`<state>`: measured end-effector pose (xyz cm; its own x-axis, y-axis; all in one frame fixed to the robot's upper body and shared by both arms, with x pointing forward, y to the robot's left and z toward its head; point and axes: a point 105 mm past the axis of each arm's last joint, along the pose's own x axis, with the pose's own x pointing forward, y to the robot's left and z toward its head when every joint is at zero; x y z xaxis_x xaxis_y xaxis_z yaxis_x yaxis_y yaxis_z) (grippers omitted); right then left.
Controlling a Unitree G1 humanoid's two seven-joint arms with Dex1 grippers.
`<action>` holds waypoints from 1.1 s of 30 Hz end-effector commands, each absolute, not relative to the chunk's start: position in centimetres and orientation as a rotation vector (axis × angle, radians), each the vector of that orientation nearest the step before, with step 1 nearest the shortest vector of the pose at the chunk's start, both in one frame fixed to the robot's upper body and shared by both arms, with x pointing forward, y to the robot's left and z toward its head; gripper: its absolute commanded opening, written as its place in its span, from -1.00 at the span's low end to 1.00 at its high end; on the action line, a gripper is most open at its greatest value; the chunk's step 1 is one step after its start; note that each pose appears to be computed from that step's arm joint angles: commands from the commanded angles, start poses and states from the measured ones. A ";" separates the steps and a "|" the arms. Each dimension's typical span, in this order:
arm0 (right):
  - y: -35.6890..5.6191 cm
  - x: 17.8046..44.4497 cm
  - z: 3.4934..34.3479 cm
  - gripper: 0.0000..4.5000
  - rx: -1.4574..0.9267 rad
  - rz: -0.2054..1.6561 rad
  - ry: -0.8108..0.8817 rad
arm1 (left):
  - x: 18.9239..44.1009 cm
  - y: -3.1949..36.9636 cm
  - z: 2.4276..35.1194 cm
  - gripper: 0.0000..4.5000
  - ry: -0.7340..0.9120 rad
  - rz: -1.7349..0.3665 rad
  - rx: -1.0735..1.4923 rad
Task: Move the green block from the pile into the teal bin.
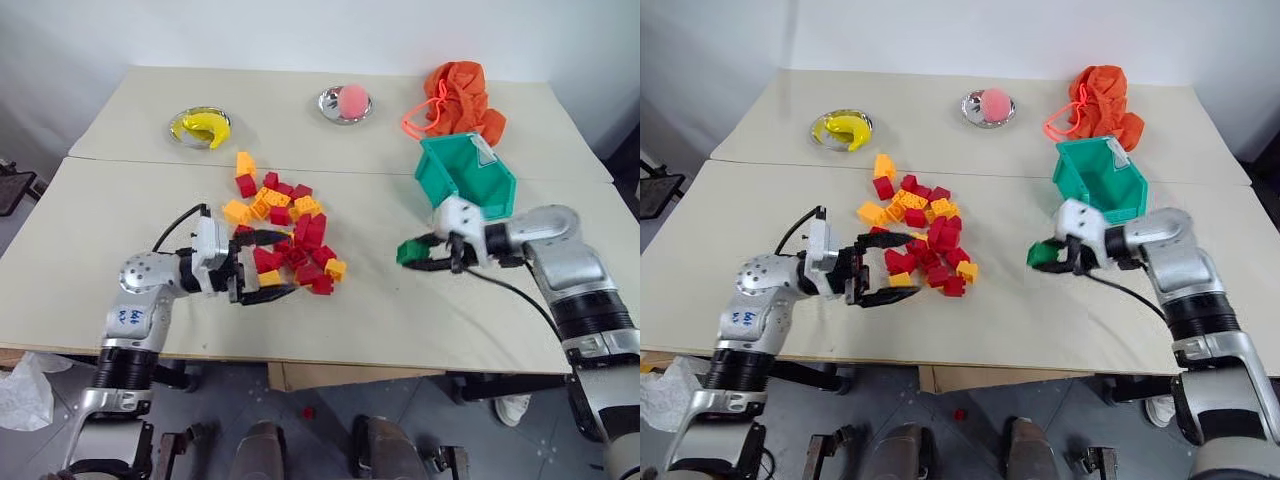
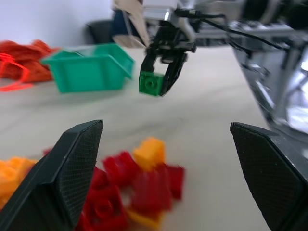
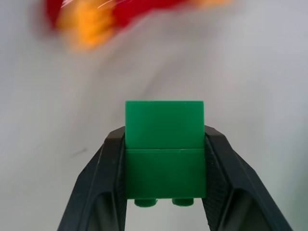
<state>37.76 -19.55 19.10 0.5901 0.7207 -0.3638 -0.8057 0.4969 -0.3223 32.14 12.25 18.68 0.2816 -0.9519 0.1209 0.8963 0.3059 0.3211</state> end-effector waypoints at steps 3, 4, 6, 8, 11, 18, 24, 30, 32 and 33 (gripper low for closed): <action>-26.0 40.7 26.3 -0.33 -0.353 0.424 -0.032 | 33.5 12.7 20.4 1.00 -0.377 -1.093 0.142; -26.5 41.1 26.7 -0.33 -0.368 0.380 -0.042 | 33.5 12.6 20.3 1.00 -0.373 -1.096 0.139; -27.6 42.1 27.3 -0.33 -0.401 0.276 -0.050 | 33.4 12.3 20.2 1.00 -0.364 -1.104 0.116; -28.0 42.8 27.4 -0.33 -0.412 0.227 -0.048 | 33.5 12.2 20.1 1.00 -0.355 -1.112 0.105; -26.9 43.9 27.0 -0.33 -0.370 0.257 -0.044 | 33.5 12.1 20.1 1.00 -0.345 -1.121 0.106; -26.2 44.7 25.4 0.38 -0.326 0.290 -0.064 | 33.3 13.0 20.1 1.00 -0.330 -1.106 0.116; -24.9 43.0 26.6 0.99 -0.387 0.442 -0.227 | 34.0 15.4 19.2 1.00 -0.275 -0.985 0.166; -21.5 36.5 23.5 0.99 -0.384 0.828 -0.322 | 33.2 18.1 18.6 1.00 -0.265 -0.904 0.277; -20.8 33.7 20.6 0.99 -0.382 0.945 -0.222 | 32.6 19.3 17.9 1.00 -0.226 -0.880 0.313; -20.8 32.3 19.0 0.99 -0.364 0.986 -0.157 | 32.3 20.1 17.4 1.00 -0.199 -0.861 0.331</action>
<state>34.26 -21.17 18.36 0.6085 0.7934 -0.0149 -0.7421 0.5624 -0.3647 32.97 19.01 16.52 0.6162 -0.7866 0.0396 0.7441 0.5979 0.2980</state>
